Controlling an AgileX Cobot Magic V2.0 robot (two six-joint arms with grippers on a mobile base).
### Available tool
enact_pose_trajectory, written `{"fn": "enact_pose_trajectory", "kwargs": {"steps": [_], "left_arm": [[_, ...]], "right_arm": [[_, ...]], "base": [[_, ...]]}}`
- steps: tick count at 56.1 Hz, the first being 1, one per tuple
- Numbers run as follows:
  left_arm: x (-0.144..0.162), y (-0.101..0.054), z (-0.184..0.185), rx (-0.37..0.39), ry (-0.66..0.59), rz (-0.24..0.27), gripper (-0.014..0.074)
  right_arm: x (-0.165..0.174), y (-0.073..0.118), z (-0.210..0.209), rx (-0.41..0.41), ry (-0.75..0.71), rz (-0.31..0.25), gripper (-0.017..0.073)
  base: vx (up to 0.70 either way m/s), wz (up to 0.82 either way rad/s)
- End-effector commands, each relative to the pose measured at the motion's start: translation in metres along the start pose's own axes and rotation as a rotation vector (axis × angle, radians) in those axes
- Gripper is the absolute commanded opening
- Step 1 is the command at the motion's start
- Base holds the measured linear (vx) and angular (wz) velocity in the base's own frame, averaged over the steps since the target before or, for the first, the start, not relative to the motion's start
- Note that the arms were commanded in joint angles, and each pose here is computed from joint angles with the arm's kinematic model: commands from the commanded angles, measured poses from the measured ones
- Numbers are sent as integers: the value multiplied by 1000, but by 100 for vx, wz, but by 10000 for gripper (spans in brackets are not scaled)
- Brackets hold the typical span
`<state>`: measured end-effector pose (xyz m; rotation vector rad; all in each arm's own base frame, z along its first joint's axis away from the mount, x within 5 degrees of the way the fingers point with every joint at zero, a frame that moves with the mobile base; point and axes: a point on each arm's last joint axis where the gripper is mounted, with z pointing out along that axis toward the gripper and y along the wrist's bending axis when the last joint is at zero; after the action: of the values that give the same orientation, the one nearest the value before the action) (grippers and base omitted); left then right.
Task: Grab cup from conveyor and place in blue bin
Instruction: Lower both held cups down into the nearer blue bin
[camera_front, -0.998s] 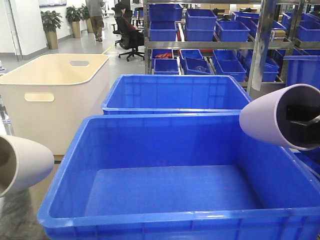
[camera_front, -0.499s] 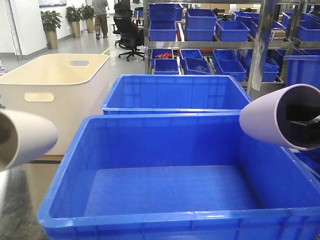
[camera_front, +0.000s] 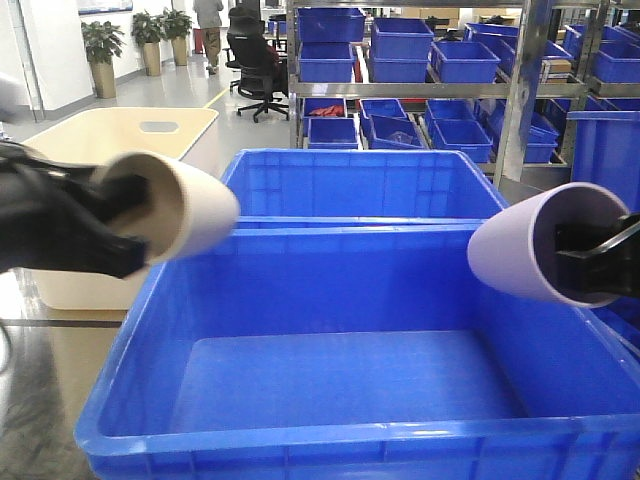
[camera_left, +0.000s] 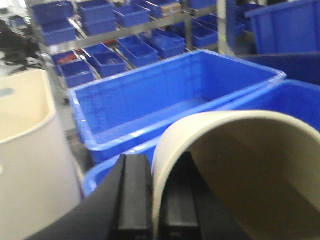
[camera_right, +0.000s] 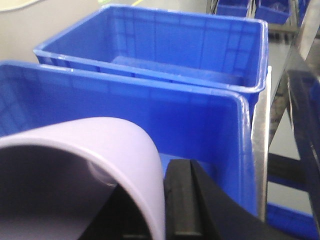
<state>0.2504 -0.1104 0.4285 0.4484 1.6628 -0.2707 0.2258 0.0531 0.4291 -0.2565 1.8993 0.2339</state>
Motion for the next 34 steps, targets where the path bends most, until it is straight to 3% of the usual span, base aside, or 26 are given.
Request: {"fn": "enact_pose_trajectory", "kwargs": {"steps": [1,11,17,34], "left_arm": [[-12,-4,10,1,-85,-11,-6],[13,-7,42,19,23,-20,16],[23,-8,52,27,76,-21,85],[32,-10,58,39,128,-21,444]], "right_arm": [[-14,-1,4,10,-97,3,-4],[-3,-5,38,11,-18,18,20],[4,-7,54,9,23,29,74],[11,-9,69,11,61,32,401]], "base": [[0,0],[0,0],[0,0],[0,0]]}}
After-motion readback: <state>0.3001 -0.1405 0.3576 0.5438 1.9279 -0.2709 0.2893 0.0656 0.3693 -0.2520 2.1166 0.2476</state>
